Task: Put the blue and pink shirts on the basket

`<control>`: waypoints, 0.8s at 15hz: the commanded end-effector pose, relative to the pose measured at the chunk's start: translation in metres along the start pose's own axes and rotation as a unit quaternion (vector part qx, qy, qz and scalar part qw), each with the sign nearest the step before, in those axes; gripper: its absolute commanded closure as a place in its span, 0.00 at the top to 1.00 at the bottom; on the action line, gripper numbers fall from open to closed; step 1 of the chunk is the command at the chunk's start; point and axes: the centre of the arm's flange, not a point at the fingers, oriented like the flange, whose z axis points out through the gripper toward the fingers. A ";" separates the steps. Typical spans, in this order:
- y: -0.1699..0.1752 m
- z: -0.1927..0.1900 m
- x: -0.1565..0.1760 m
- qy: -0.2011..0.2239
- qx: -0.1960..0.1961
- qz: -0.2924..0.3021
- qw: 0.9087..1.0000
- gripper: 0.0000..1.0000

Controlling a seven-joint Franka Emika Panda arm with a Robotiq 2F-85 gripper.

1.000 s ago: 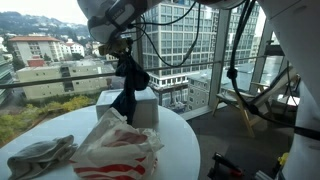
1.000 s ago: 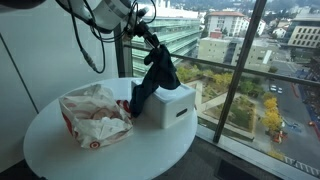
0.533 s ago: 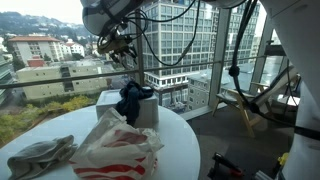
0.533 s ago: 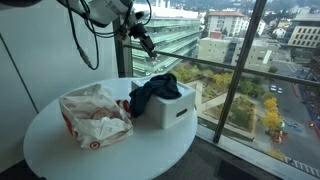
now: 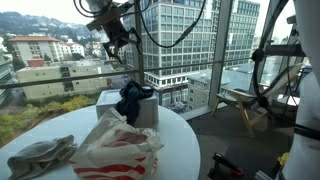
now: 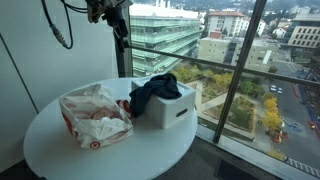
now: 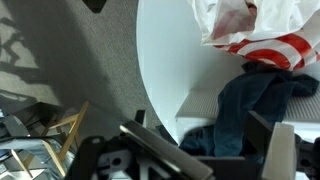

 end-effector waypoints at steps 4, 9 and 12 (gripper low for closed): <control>-0.012 0.025 -0.042 -0.068 -0.018 -0.054 0.996 1.00; -0.017 0.030 -0.051 -0.083 -0.017 -0.067 0.994 1.00; 0.005 0.060 -0.059 -0.102 -0.010 -0.083 0.991 1.00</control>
